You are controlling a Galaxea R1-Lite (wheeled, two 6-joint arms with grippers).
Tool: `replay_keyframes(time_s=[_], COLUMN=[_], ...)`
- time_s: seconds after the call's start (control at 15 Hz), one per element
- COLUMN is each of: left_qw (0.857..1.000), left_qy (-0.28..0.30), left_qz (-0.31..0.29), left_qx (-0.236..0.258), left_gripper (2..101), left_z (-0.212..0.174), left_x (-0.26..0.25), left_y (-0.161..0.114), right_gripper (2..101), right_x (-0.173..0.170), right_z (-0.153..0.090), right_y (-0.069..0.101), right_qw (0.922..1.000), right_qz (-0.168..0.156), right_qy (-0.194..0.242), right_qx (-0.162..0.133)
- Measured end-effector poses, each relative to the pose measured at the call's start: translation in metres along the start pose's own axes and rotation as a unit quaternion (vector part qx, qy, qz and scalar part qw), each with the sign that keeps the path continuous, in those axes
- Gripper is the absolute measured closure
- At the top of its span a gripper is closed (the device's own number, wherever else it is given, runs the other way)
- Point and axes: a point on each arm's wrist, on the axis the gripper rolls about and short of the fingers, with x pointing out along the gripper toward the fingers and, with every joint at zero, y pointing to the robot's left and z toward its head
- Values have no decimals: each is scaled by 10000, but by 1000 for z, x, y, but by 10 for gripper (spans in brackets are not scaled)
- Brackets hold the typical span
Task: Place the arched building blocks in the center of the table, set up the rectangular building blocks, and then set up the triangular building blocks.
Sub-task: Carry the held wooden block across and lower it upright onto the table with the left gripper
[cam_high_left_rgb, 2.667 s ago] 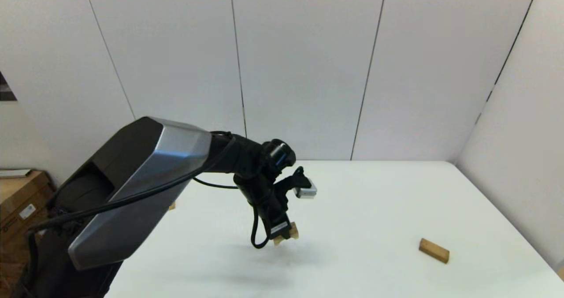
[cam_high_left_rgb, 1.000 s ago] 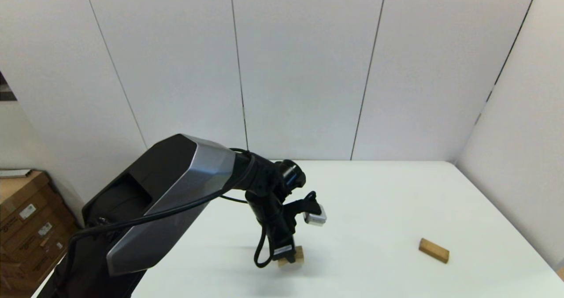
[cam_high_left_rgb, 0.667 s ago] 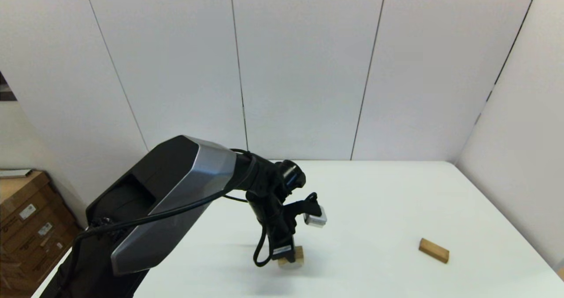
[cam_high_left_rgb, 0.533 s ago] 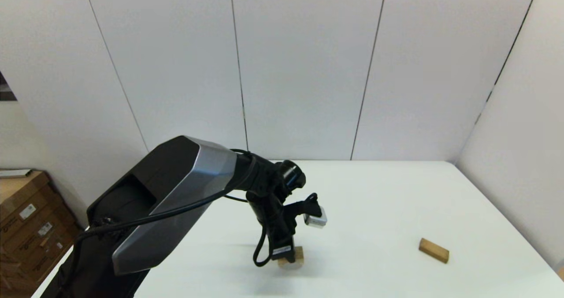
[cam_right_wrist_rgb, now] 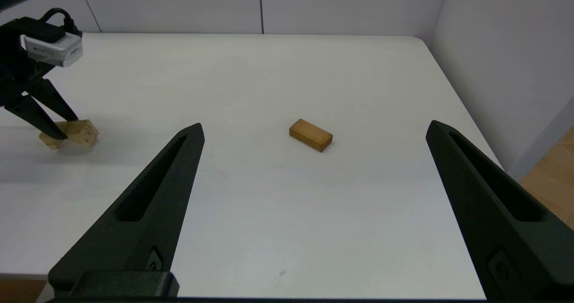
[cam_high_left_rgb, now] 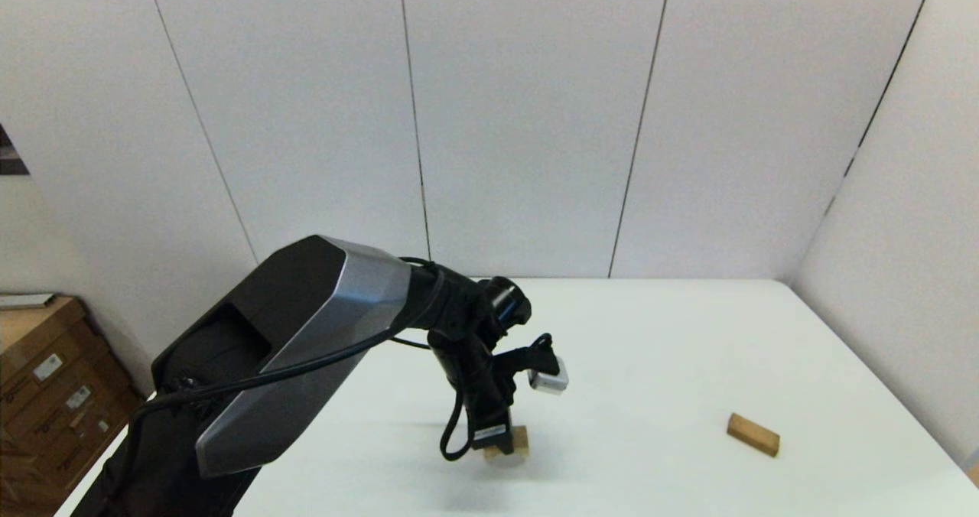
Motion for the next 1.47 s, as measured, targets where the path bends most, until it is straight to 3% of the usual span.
replay_keyframes(time_s=[1.07, 1.47], left_qw=[9999, 9999], left_qy=[65, 14], left_qz=[-62, -15], left_qx=[111, 113], left_gripper=[772, 394], left_z=[3, 7], left_x=[8, 5], left_y=[1, 3], right_gripper=[43, 43], right_x=[0, 0], right_z=[0, 0], right_y=[0, 0], right_qw=[10000, 10000], right_qz=[2, 0], right_qy=[0, -2], right_qx=[-2, -2])
